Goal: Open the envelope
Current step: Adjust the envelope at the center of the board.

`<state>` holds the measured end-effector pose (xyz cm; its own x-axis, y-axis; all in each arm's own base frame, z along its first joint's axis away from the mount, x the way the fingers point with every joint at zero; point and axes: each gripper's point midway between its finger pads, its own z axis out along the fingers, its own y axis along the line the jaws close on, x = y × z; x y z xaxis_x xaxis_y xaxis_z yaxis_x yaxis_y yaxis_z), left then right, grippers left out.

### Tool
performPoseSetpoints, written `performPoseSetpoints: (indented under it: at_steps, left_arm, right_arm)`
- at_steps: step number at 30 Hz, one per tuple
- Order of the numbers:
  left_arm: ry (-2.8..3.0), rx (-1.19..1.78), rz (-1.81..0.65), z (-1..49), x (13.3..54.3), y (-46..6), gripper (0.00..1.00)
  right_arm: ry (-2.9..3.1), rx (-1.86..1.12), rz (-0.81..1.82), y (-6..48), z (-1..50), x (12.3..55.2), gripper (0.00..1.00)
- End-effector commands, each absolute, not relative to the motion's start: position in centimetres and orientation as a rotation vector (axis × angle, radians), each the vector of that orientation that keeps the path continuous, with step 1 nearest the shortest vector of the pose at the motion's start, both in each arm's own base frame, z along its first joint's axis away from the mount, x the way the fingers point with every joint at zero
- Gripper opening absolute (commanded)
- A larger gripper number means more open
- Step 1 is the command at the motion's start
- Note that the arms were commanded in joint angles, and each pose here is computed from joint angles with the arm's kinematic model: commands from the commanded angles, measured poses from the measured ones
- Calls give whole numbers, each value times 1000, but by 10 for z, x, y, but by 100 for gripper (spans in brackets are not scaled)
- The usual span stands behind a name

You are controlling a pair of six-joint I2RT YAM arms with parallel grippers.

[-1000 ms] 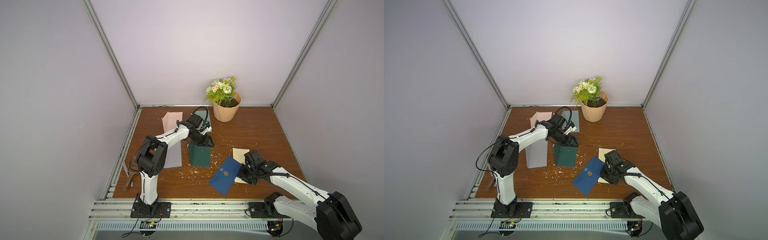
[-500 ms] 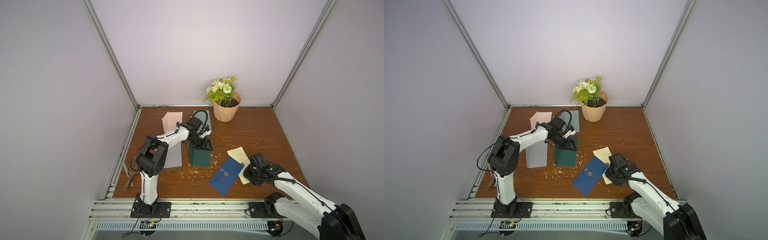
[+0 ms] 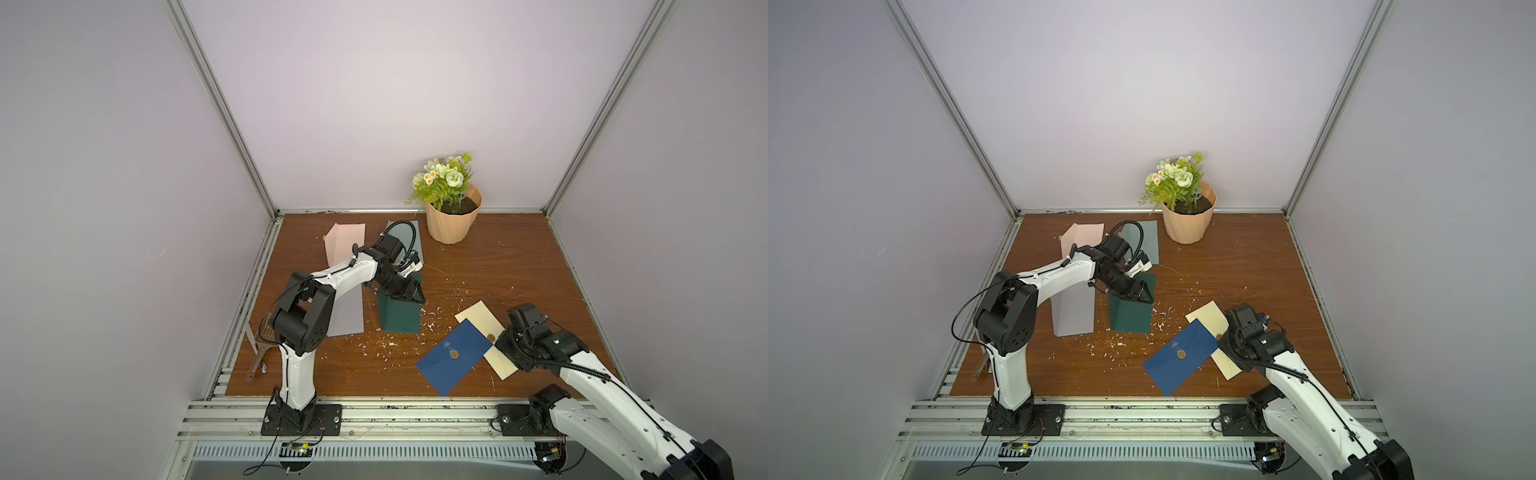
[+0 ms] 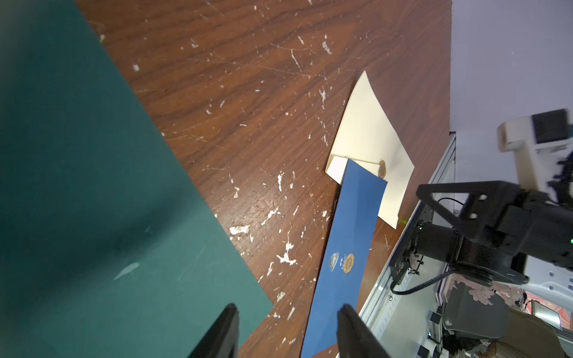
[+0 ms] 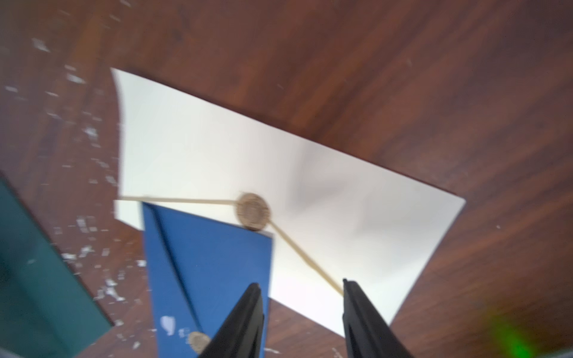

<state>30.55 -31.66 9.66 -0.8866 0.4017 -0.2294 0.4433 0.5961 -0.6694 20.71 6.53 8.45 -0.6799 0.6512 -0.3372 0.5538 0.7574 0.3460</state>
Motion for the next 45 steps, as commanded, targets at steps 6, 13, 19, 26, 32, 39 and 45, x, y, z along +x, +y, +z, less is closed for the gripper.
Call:
performPoseSetpoints:
  at_steps: [6, 13, 19, 26, 32, 39, 45]
  left_arm:
    - [2643, 1045, -1464, 125, 239, -366, 52]
    - [2729, 1129, -1464, 104, 196, -369, 50]
    - [2816, 1118, -1422, 83, 183, -360, 49]
    - [2801, 1194, -1500, 82, 168, -376, 48]
    - [2895, 1198, -1497, 55, 156, -377, 48]
    - [2980, 1160, -1455, 33, 157, -376, 47]
    - [3046, 1146, -1364, 18, 163, -375, 47]
  right_arm:
    - [2584, 667, 315, 106, 89, 276, 47]
    - [2653, 626, 346, 124, 57, 290, 46]
    - [2712, 616, 300, 126, 37, 293, 46]
    - [2739, 635, 272, 123, 24, 290, 46]
    - [2744, 645, 238, 118, 21, 292, 47]
    - [2743, 672, 212, 106, 20, 294, 47]
    - [2740, 708, 167, 87, 20, 294, 47]
